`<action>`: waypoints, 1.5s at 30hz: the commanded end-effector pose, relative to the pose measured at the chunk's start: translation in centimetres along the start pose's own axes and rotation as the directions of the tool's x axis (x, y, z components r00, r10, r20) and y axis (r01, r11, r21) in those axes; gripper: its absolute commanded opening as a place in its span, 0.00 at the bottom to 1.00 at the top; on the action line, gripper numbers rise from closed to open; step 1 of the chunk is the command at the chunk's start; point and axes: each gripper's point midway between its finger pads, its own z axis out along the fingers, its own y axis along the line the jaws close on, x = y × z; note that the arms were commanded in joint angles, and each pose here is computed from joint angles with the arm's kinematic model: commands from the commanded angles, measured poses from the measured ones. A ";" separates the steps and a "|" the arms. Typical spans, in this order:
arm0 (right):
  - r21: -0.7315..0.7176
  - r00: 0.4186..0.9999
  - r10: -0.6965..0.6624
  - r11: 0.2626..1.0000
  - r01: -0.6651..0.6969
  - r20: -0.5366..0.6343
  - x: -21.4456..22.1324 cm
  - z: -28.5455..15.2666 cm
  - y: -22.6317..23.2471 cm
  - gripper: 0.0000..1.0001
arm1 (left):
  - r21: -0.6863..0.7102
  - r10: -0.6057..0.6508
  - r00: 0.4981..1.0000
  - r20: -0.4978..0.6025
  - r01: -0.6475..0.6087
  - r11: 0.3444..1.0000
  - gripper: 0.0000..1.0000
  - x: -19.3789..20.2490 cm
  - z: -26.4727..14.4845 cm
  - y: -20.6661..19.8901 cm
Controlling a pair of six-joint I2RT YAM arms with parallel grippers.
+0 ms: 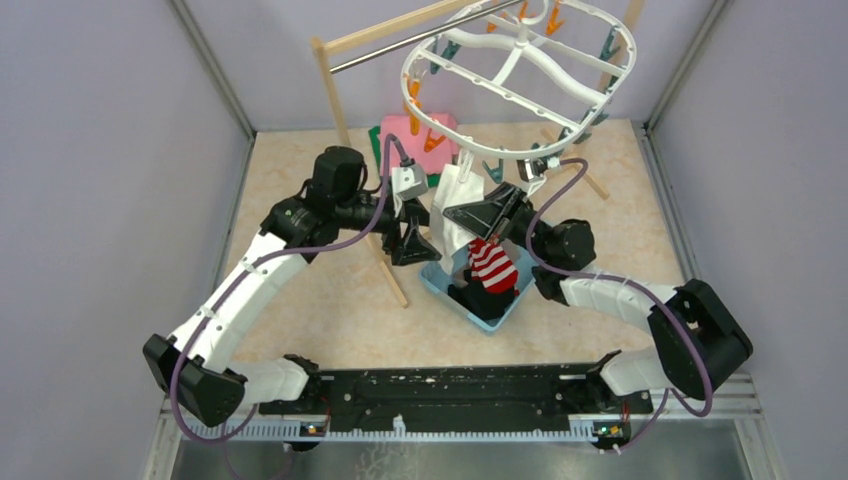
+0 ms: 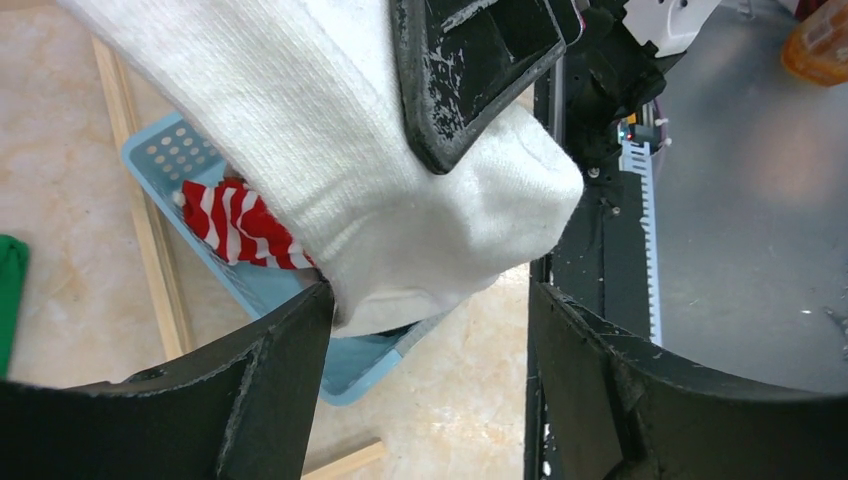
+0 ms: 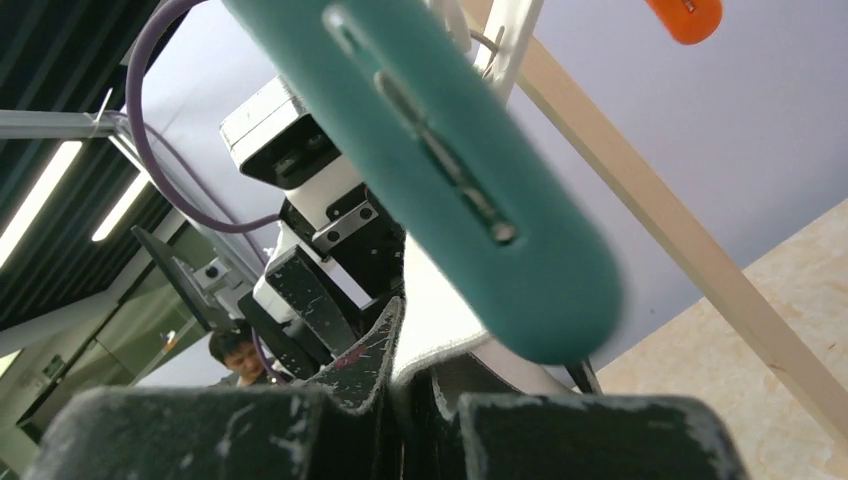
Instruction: Remove the socks clipped to the hanger
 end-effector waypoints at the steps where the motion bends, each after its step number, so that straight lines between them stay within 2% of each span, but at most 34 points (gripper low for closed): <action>1: -0.063 0.999 -0.029 0.998 0.029 -0.013 -0.5 -0.4 2.6 0.03 | 0.000 0.185 0.983 0.023 -0.185 0.983 0.78 -2.1 -0.5 0.4; 5: -0.045 0.999 -0.028 0.999 0.027 -0.019 -0.4 -0.8 2.5 0.03 | -0.011 0.246 0.969 0.021 -0.246 0.969 0.74 -3.0 -0.5 1.1; 10: -0.035 1.000 -0.025 0.999 0.025 -0.017 -0.5 -0.9 2.4 0.04 | 0.021 0.232 0.971 0.049 -0.233 0.972 0.65 -3.8 0.3 1.1; 16: -0.037 0.999 -0.026 0.999 0.025 -0.022 -0.5 -0.6 2.5 0.05 | 0.053 0.193 0.979 0.069 -0.196 0.979 0.31 -4.0 0.9 0.7; 17: -0.033 0.999 -0.024 0.999 0.023 -0.023 -0.5 -0.6 2.4 0.06 | 0.056 0.186 0.980 0.073 -0.191 0.980 0.22 -4.1 1.0 0.6; 18: -0.028 0.999 -0.027 0.999 0.026 -0.023 -0.6 -0.6 2.3 0.10 | 0.060 0.182 0.980 0.079 -0.187 0.980 0.15 -4.3 1.0 0.4; 21: 0.055 0.996 -0.068 0.996 0.065 0.053 -1.7 -1.0 1.1 0.32 | 0.060 0.170 0.982 0.085 -0.175 0.983 0.00 -4.6 1.0 0.1; 25: 0.192 0.975 -0.194 0.966 0.171 0.108 -3.7 -1.2 0.1 0.47 | 0.060 0.167 0.982 0.086 -0.172 0.983 0.00 -4.8 1.0 -0.4; 29: 0.236 0.953 -0.254 0.949 0.211 0.167 -5.3 -1.1 0.1 0.71 | 0.071 0.166 0.982 0.086 -0.173 0.982 0.00 -5.0 1.3 -0.9; 35: 0.226 0.949 -0.231 0.957 0.182 0.215 -6.1 -0.5 -0.5 0.74 | 0.096 0.157 0.983 0.095 -0.166 0.981 0.00 -5.4 1.5 -1.8; 38: 0.225 0.945 -0.227 0.959 0.174 0.235 -6.3 -0.5 -0.7 0.80 | 0.104 0.156 0.983 0.101 -0.166 0.981 0.00 -5.8 1.4 -2.2; 41: 0.204 0.938 -0.239 0.960 0.190 0.251 -6.9 0.2 -0.2 0.80 | 0.115 0.156 0.982 0.103 -0.168 0.979 0.00 -6.0 1.3 -2.6; 45: 0.094 0.938 -0.210 0.977 0.191 0.277 -7.6 1.6 1.6 0.76 | 0.125 0.154 0.983 0.097 -0.165 0.978 0.00 -5.7 1.4 -2.8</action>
